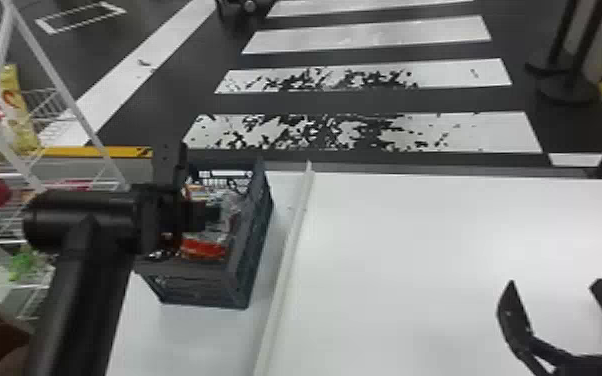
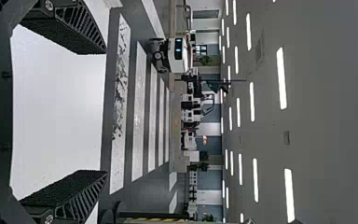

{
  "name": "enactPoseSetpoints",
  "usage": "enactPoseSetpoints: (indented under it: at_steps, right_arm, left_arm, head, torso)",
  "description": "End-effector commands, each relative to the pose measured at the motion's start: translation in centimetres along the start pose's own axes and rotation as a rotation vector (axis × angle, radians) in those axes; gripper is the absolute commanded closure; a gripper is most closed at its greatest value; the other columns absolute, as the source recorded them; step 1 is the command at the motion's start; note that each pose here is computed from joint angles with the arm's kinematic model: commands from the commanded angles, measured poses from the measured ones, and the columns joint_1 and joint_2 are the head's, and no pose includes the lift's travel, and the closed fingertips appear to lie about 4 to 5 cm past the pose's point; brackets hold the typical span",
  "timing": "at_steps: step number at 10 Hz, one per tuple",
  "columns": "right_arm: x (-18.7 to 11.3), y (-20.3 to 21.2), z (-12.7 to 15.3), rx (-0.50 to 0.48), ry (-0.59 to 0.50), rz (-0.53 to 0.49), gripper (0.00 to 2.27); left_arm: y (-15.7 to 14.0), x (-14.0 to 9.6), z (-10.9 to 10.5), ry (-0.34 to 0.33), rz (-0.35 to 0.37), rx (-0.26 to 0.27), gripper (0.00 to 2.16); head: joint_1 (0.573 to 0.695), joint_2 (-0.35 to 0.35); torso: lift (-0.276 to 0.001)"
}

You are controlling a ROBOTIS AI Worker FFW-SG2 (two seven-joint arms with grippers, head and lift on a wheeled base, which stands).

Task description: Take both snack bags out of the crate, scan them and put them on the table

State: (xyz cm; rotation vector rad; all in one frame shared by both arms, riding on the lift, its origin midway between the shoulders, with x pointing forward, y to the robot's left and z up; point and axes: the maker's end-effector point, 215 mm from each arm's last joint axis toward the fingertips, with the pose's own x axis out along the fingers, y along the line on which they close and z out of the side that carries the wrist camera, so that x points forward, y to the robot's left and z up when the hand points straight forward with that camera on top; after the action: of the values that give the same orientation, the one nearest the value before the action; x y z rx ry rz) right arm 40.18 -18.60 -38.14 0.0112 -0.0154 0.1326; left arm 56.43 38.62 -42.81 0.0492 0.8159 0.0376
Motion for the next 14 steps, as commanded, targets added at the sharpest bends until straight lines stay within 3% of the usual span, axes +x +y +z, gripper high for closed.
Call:
enactPoseSetpoints:
  at_steps: [1, 7, 8, 10, 14]
  right_arm:
    - [0.0, 0.0, 0.0, 0.001, 0.000, -0.002, 0.07]
    - [0.0, 0.5, -0.3, 0.001, 0.007, 0.004, 0.07]
    - [0.0, 1.0, -0.3, -0.002, 0.007, 0.010, 0.07]
    - [0.1, 1.3, -0.3, -0.002, 0.008, 0.014, 0.07]
    - [0.0, 1.9, -0.3, -0.012, 0.014, 0.022, 0.07]
  left_arm:
    - [0.3, -1.9, 0.9, -0.012, -0.001, -0.005, 2.14]
    - [0.7, -7.7, 4.1, -0.070, 0.005, -0.022, 2.14]
    - [0.1, -8.8, 5.0, -0.100, -0.020, -0.033, 2.14]
    - [-2.9, -10.7, 5.5, -0.145, -0.067, -0.032, 2.14]
    - [-12.5, -10.0, 5.0, -0.136, -0.181, -0.011, 2.14]
  head:
    - [0.695, 0.227]
    - [0.695, 0.237]
    - [0.695, 0.239]
    - [0.695, 0.235]
    - [0.695, 0.164]
  torso:
    - [-0.092]
    - [-0.092]
    - [-0.092]
    - [-0.092]
    - [-0.092]
